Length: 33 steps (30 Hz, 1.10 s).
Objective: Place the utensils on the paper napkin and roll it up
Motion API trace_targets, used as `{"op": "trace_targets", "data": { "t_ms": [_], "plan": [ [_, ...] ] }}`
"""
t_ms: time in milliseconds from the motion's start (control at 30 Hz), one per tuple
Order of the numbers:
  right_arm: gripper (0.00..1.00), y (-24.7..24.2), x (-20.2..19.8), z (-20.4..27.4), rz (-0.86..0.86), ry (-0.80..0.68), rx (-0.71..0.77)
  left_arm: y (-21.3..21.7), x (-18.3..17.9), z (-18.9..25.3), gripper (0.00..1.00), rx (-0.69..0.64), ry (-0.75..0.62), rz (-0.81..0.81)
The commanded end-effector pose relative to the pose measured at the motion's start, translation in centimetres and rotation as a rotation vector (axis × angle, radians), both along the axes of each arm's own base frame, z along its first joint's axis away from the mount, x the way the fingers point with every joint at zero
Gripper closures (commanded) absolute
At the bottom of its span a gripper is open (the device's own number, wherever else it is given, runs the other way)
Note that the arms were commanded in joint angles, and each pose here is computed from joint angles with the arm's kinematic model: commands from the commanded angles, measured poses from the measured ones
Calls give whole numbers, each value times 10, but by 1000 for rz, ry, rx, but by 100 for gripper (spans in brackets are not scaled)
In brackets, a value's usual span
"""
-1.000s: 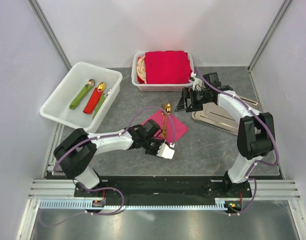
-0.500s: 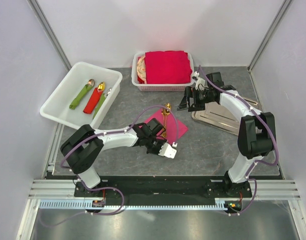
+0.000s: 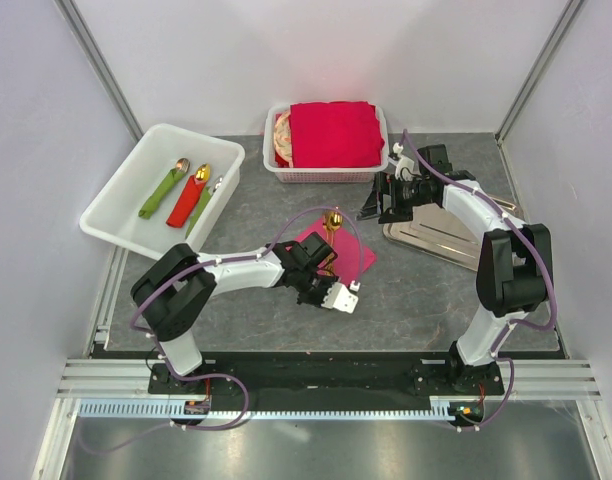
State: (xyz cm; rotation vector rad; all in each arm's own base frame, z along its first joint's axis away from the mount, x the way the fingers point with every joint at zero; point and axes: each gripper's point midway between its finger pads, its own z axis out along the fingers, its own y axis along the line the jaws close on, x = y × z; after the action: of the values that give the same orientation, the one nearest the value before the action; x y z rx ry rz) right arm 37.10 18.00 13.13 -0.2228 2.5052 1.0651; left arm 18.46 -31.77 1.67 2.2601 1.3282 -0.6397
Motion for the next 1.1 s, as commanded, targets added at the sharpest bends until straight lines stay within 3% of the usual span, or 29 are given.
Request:
{"op": "trace_targets", "data": {
  "t_ms": [0, 233, 600, 1067],
  "plan": [
    [2, 2, -2, 1, 15, 5, 31, -3, -8, 4, 98, -4, 34, -37],
    [2, 3, -2, 1, 17, 17, 45, -13, -12, 33, 98, -54, 64, -11],
    [5, 3, -6, -9, 1, 62, 46, -19, 22, 52, 98, -102, 51, 67],
    [44, 3, -9, -30, -55, 150, 60, -22, 94, 58, 98, -163, -63, 189]
  ]
}}
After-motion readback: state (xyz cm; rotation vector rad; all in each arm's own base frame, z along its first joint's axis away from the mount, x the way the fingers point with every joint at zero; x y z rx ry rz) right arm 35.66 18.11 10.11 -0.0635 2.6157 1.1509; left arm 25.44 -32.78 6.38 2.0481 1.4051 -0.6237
